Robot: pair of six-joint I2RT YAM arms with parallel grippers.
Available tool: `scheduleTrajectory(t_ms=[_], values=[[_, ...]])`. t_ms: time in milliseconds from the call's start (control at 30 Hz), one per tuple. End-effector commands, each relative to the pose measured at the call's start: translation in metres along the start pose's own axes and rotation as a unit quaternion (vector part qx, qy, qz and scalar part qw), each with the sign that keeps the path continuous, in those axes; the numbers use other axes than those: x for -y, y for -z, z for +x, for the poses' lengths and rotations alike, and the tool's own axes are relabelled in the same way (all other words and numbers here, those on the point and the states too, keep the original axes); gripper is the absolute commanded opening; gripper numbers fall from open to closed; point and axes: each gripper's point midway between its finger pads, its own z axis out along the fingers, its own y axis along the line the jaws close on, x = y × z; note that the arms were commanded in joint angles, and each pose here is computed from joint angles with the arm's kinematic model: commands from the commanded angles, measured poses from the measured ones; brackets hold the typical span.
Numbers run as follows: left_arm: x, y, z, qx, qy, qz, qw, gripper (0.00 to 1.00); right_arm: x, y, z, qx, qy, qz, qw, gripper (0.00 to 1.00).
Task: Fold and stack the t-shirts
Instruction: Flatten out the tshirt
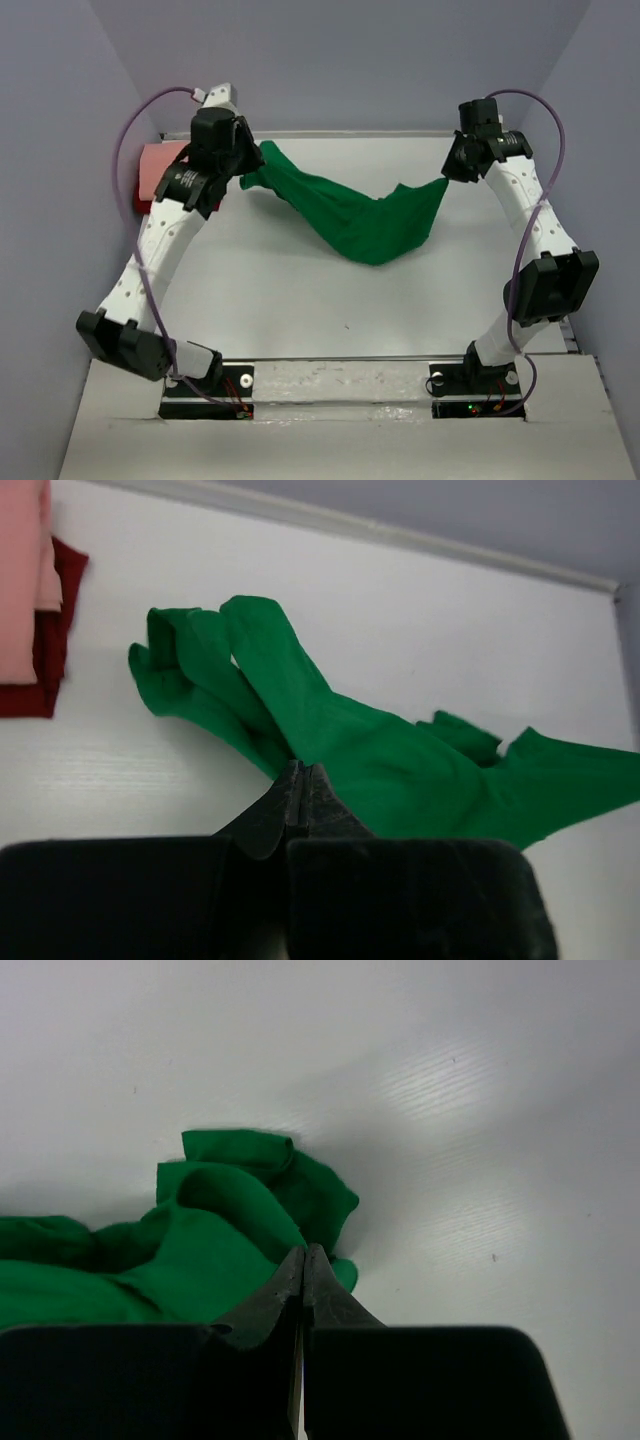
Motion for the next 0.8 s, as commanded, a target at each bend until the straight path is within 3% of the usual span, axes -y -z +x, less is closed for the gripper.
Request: scheduleTrajectory(t_ms=[0,300,767], values=[[0.006,0.074,-0.056,0.092,0.018,0.01,0.996,0.0,-0.001,0.025,-0.043,0.058,0.001,0.016,0.998,0.0],[0.002,0.171,-0.097,0.178,0.035,0.023,0.983,0.0,0.004,0.069,-0.096,0.102,-0.024,-0.003,0.995,0.0],[-0.007,0.223,-0.093,0.207,0.047,0.038,0.976,0.0,0.012,0.145,-0.149,0.183,-0.049,-0.049,0.981,0.0]])
